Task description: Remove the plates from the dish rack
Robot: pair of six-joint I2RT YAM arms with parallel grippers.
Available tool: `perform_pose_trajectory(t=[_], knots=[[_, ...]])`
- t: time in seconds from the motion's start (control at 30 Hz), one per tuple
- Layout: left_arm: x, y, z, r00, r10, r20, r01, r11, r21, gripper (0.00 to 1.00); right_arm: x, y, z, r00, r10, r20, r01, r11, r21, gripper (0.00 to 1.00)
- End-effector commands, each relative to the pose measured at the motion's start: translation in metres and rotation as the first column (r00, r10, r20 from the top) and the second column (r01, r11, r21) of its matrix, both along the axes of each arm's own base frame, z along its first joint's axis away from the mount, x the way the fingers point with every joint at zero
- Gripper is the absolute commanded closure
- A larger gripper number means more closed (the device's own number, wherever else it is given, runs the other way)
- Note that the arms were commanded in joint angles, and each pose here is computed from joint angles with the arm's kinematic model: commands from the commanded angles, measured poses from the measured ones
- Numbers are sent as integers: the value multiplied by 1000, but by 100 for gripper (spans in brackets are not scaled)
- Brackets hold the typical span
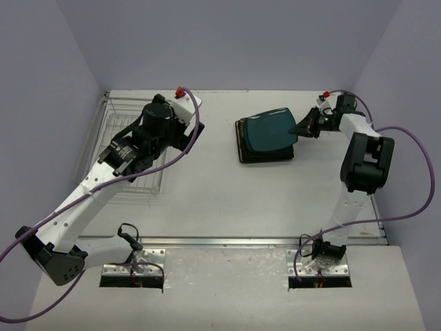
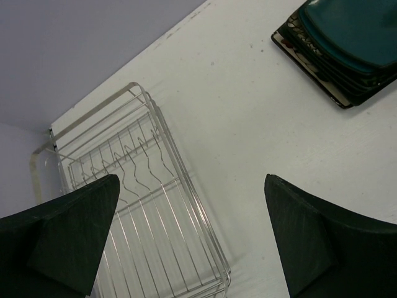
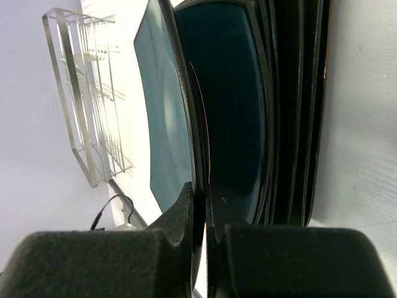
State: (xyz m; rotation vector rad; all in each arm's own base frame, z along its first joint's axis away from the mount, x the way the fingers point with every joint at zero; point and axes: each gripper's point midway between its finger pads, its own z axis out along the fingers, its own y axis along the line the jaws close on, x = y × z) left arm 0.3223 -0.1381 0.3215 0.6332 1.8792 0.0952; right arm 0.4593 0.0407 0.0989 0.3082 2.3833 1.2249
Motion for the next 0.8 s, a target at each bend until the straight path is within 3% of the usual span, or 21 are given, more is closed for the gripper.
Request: perform_pose_trajectory(t=[0.0, 0.2, 0.37, 0.63, 0.77], knots=[[-6, 4, 7, 1000, 11, 11, -10, 997, -80, 0, 18, 7, 41, 994, 9, 107, -21, 994, 103, 100], [-7, 8, 2, 1000, 17, 0, -17, 996, -83, 0, 9, 11, 30, 998, 9, 59, -14, 996, 84, 91], [-8, 9, 4, 1000, 16, 2, -16, 996, -92, 0, -1, 17, 16, 999, 37, 31, -37, 999, -1, 82], [-10, 14, 9, 1000, 25, 13, -24, 995, -93, 0, -4, 15, 16, 998, 58, 0, -57, 980, -191, 31], [-11, 18, 9, 999, 35, 18, -33, 995, -93, 0, -3, 11, 29, 997, 71, 26, -56, 922, -382, 21]])
